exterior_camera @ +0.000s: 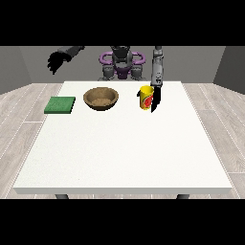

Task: Pick the cup and pour the ball into the bowl, then pick the bowl and place it on the pad

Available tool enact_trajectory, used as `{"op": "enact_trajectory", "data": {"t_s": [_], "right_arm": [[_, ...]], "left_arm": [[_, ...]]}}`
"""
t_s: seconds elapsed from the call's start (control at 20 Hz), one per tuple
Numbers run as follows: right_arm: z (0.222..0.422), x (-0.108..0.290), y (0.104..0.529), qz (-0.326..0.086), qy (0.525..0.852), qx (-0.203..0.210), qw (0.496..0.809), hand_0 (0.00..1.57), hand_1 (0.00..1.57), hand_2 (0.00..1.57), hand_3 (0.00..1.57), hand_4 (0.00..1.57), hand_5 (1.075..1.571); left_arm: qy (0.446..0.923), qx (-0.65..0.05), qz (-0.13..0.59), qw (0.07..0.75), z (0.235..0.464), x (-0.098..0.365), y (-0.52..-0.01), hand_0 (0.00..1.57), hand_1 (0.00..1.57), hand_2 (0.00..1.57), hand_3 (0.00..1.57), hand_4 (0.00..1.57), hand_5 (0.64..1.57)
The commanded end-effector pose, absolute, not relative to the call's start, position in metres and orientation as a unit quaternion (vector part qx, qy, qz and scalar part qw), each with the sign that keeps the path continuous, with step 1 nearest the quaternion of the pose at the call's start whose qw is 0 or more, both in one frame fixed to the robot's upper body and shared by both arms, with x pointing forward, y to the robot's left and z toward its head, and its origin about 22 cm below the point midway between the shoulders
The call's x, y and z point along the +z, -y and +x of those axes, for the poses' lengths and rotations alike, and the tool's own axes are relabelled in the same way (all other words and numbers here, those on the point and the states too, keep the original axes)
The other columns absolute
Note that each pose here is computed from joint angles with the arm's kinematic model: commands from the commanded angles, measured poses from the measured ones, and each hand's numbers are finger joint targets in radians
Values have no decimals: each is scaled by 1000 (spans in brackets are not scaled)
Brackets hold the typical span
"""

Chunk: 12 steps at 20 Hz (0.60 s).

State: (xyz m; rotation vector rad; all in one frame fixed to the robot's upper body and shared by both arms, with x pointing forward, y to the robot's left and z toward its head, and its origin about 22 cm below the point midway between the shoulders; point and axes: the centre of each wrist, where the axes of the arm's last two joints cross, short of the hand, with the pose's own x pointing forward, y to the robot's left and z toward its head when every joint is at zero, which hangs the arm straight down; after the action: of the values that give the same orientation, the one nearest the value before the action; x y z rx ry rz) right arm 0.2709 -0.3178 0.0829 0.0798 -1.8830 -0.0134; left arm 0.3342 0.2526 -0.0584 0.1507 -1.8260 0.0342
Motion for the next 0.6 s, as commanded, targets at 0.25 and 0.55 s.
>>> {"op": "enact_trajectory", "data": {"t_s": [0.25,0.55], "right_arm": [[268,125,347,55,819,14,570,0,0,0,164,642,1568],[270,84,376,31,761,-24,648,0,0,0,293,636,1567]], "left_arm": [[782,-9,183,596,328,-82,-261,1283,1283,1571,1571,1366,1457],[744,-90,220,625,357,-46,-232,1267,1267,1571,1571,1401,1432]]}}
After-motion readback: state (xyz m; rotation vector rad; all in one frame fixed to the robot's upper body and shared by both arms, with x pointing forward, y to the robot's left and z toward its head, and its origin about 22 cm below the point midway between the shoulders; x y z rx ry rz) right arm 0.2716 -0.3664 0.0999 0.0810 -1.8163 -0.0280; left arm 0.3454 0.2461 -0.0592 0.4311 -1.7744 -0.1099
